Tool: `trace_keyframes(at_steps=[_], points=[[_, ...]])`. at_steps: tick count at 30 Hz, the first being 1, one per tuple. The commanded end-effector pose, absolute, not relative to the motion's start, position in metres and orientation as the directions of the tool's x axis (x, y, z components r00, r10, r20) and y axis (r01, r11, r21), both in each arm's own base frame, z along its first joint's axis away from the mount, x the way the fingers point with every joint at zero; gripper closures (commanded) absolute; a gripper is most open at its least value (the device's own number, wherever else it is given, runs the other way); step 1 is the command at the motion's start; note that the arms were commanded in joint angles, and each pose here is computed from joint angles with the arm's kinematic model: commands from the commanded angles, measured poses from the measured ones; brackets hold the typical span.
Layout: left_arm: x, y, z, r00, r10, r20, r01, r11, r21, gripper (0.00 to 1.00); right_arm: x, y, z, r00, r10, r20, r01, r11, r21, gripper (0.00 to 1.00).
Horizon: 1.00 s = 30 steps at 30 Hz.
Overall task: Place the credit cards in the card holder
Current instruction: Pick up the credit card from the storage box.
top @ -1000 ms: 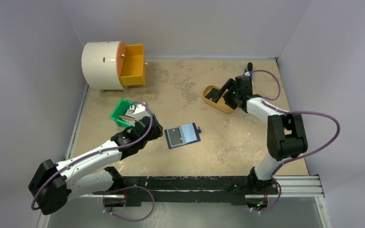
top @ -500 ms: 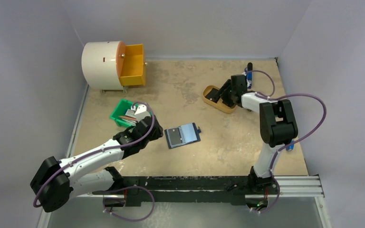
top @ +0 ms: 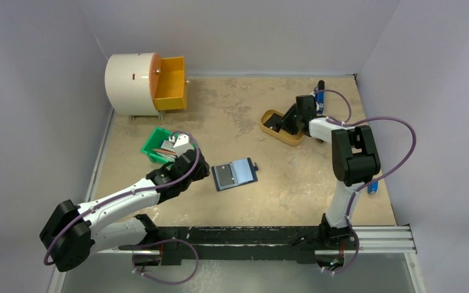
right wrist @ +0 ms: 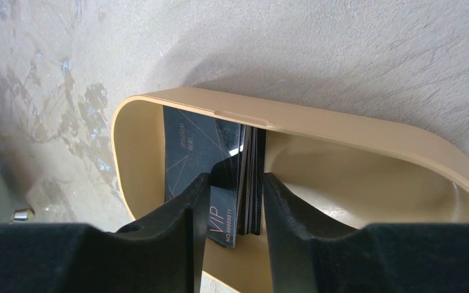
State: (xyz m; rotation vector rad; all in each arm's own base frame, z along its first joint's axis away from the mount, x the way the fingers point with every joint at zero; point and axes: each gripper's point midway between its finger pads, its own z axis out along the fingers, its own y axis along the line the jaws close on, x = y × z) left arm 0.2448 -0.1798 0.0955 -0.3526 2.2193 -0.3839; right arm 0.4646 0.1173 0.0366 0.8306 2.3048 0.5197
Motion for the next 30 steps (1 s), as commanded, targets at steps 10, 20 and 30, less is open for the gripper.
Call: trace_keyframes(at_steps=[10,20,30], points=[[0.255,-0.192,0.115,-0.575,-0.429,-0.697,-0.109,0.884,-0.454,0.64,0.469,0.111,0.051,-0.578,0.684,-0.446,0.406,0.715,0.569,0.71],[0.254,-0.193,0.115,-0.578,-0.431,-0.693,-0.108,0.882,-0.459,0.64,0.467,0.106,0.053,-0.572,0.686,-0.450,0.410,0.714,0.568,0.82],[0.253,-0.193,0.112,-0.582,-0.430,-0.690,-0.109,0.882,-0.458,0.64,0.464,0.104,0.050,-0.585,0.678,-0.444,0.403,0.719,0.567,0.63]])
